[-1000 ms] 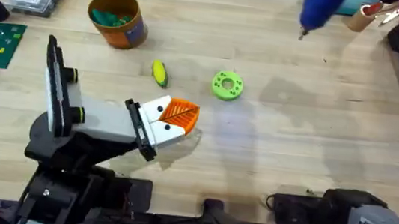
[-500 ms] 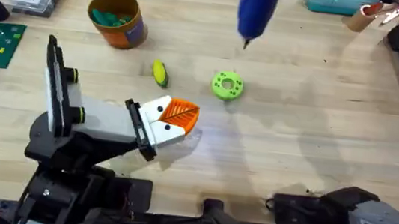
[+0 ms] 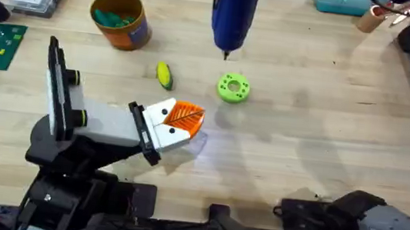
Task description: Pick up the gripper from the table and insert it into the empty holder that is missing its gripper. Then pick up a screw, insert it into the mounting hole, and use the screwdriver to tighten it. Finally, clean up the table by picking up the vegetable and placing it into the bucket.
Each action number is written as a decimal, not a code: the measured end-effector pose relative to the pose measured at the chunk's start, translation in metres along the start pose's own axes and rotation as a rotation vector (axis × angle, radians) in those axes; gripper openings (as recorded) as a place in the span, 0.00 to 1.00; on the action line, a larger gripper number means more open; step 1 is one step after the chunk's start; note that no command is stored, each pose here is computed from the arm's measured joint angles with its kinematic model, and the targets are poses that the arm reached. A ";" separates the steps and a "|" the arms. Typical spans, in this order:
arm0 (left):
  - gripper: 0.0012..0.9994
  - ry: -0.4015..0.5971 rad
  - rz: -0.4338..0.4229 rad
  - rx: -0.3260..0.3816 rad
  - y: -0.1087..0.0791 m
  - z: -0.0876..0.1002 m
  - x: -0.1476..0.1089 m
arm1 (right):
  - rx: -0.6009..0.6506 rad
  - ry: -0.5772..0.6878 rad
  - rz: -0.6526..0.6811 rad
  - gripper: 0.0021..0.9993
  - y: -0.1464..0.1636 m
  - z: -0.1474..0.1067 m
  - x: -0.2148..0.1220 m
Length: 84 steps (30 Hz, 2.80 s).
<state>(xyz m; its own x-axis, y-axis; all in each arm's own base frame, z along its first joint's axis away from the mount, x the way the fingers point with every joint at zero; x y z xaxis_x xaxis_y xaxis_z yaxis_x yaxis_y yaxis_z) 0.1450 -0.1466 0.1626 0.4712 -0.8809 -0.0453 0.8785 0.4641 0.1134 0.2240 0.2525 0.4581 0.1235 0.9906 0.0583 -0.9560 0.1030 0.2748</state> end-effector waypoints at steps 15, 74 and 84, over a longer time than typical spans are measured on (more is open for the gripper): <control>0.02 0.000 0.001 0.000 0.000 0.000 0.000 | -0.076 -0.028 0.076 0.03 0.016 -0.018 0.022; 0.02 0.000 0.000 0.000 0.000 0.000 0.000 | 0.060 0.056 0.216 0.02 0.019 -0.084 0.087; 0.02 0.000 0.000 0.000 0.000 0.000 0.000 | 0.089 0.084 0.205 0.02 0.010 -0.096 0.093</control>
<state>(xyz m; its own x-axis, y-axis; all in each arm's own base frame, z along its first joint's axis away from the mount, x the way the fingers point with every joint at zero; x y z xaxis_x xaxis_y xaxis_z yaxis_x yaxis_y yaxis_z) 0.1450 -0.1466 0.1626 0.4714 -0.8808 -0.0453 0.8784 0.4643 0.1132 0.2006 0.3545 0.3738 -0.0966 0.9944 0.0420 -0.9311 -0.1052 0.3494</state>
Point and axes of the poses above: each hand's point on the last joint's axis, 136 mm out from that joint toward the fingers, its own x axis out along the fingers, its own y axis along the line the jaws close on, z = x × y, the point moved 2 cm from there along -x, back along the fingers, and after that the axes turned 15 degrees about x, right-handed, at the moved point
